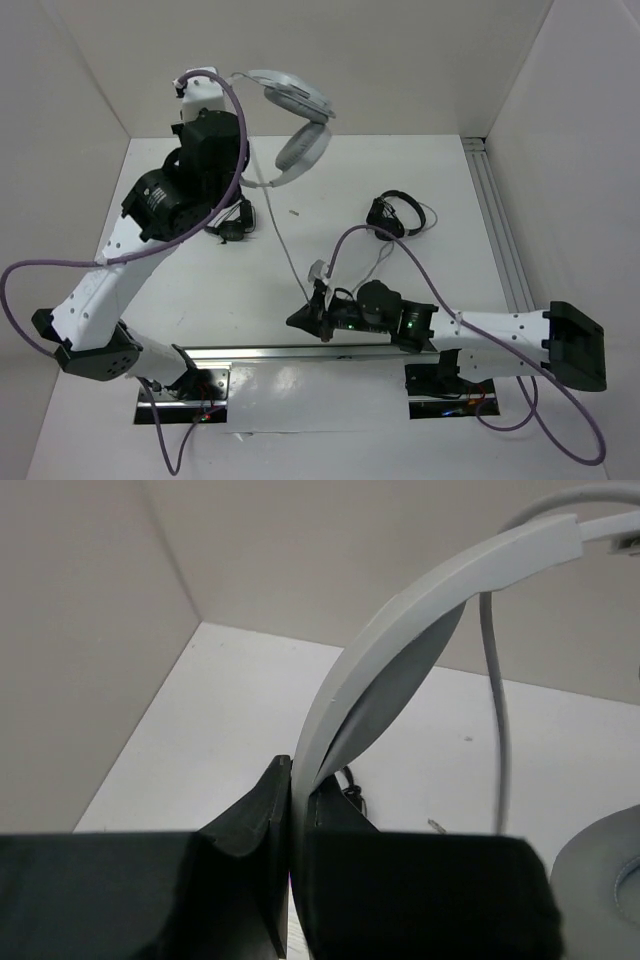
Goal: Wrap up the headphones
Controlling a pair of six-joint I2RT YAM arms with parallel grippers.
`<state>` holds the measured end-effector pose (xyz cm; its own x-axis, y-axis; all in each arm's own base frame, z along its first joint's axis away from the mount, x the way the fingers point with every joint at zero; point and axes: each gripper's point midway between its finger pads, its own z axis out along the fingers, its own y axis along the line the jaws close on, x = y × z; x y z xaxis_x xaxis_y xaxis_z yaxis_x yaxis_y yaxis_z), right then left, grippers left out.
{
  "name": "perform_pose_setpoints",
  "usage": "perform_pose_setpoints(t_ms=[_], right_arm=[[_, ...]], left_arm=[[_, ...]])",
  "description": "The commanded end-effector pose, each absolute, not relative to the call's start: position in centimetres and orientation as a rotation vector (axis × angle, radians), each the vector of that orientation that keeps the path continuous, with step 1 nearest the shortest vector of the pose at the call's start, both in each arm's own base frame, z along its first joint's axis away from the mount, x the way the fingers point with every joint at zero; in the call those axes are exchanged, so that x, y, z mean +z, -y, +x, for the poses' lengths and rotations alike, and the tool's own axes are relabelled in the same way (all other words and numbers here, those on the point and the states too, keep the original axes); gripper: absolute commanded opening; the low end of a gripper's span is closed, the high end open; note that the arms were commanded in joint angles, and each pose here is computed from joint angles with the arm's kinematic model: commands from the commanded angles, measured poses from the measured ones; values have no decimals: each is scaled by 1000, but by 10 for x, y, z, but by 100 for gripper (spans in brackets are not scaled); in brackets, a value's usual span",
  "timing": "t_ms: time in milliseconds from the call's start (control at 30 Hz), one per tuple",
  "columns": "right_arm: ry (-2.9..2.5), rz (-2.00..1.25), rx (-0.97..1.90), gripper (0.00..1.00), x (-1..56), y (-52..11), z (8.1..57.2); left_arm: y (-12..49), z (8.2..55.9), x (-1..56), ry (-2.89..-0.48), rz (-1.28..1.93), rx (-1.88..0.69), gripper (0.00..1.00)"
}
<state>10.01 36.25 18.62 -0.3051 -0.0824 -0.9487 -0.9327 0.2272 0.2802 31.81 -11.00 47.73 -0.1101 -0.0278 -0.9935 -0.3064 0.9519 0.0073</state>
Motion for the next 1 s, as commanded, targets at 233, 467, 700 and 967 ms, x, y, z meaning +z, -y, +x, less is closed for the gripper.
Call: perform_pose_setpoints(t_ms=[233,467,700,967], right_arm=[[-1640,-1061,955,0,222,-359,82],[-1689,-877,467,0,273,-310,149],[-1622,-503,-54,0,327,-244,206],[-1518,-248,-108,0,373,-198,230]], left_arm=[[84,356,399,-1762,-426,475,0],[61,330,277,-2139,-329,806,0],[96,298,209,-2343,-36,691,0],[147,278,177,-2407,339,396,0]])
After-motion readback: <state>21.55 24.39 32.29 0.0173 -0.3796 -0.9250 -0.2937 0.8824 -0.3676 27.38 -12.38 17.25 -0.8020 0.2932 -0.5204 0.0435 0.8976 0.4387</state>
